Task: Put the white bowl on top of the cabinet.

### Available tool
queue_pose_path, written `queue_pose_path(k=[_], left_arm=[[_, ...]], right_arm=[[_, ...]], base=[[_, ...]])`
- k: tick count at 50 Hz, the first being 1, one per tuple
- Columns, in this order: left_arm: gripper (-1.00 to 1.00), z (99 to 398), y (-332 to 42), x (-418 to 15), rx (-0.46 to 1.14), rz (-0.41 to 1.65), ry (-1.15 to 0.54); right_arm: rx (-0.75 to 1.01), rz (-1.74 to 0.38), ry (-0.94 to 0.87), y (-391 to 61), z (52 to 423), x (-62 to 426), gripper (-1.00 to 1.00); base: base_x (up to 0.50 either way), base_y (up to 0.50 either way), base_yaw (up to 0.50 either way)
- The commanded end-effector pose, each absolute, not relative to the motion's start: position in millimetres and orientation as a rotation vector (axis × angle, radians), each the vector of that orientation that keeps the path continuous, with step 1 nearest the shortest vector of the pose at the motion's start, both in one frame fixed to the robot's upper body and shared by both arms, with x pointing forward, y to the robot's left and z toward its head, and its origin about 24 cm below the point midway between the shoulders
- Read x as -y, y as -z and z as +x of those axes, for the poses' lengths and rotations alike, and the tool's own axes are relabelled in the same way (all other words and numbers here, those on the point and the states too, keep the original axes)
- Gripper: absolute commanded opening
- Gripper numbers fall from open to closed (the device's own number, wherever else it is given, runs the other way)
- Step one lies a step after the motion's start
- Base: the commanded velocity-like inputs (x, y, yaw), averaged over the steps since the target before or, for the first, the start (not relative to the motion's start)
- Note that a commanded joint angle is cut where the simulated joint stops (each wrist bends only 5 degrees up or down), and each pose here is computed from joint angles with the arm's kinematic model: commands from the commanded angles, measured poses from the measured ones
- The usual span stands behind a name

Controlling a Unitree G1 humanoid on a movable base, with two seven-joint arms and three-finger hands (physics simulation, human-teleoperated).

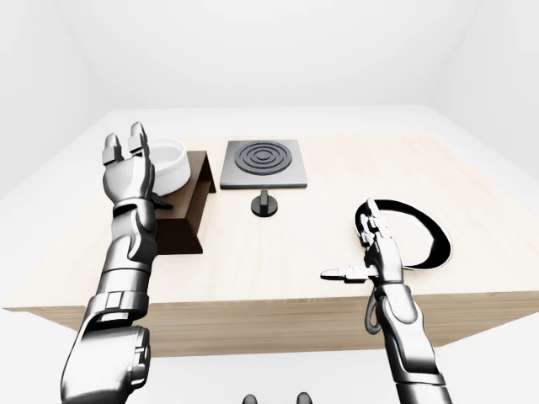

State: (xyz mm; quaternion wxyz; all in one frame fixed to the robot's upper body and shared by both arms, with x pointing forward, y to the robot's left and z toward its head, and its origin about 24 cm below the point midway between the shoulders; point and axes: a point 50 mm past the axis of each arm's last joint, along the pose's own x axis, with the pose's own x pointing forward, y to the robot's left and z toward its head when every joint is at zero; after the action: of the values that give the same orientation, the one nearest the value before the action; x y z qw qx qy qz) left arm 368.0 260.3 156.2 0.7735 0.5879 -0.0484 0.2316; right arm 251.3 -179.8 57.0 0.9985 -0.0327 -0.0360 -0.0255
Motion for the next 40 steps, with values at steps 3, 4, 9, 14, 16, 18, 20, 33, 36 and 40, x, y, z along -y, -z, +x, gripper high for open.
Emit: queue_pose_path(k=[3,4,9,14,16,18,20,33,36,40], left_arm=[[1.0,354.7,-150.8,-245.0,0.112,1.342,-0.387],[1.0,354.5,-150.9,-244.8,0.112,1.344,-0.385],[1.0,340.9,-157.9,-233.7,0.146,1.426,-0.351],[1.0,329.5,-159.7,-223.6,0.154,1.496,-0.332],[1.0,326.1,-160.4,-221.5,0.147,1.521,-0.33],[1.0,322.4,-162.5,-219.2,0.148,1.542,-0.33],[1.0,317.2,-163.4,-215.8,0.14,1.577,-0.326],[1.0,283.9,-183.8,-200.1,0.228,1.579,-0.428],[1.0,274.1,-188.9,-195.1,0.273,1.555,-0.46],[1.0,259.3,-196.6,-190.4,0.352,1.486,-0.512]], right_arm=[[0.07,-0.068,0.052,-56.1,252.2,179.1,1.0],[0.07,-0.068,0.052,-56.1,252.2,179.1,1.0],[0.069,-0.069,0.053,-55.6,252.5,178.9,1.0],[0.071,-0.069,0.053,-56.4,251.7,179.3,1.0],[0.072,-0.068,0.053,-56.7,251.7,179.6,1.0],[0.072,-0.068,0.054,-57.1,251.6,179.6,1.0],[0.072,-0.068,0.054,-57.0,251.7,179.6,1.0],[0.076,-0.07,0.061,-56.9,252.1,180.2,1.0],[0.077,-0.073,0.064,-57.3,252.0,179.4,1.0],[0.076,-0.072,0.068,-57.3,254.4,180.0,1.0]], base=[[0.0,0.0,0.0],[0.0,0.0,0.0],[0.0,0.0,0.0],[0.0,0.0,0.0],[0.0,0.0,0.0],[0.0,0.0,0.0],[0.0,0.0,0.0],[0.0,0.0,0.0],[0.0,0.0,0.0],[0.0,0.0,0.0]])
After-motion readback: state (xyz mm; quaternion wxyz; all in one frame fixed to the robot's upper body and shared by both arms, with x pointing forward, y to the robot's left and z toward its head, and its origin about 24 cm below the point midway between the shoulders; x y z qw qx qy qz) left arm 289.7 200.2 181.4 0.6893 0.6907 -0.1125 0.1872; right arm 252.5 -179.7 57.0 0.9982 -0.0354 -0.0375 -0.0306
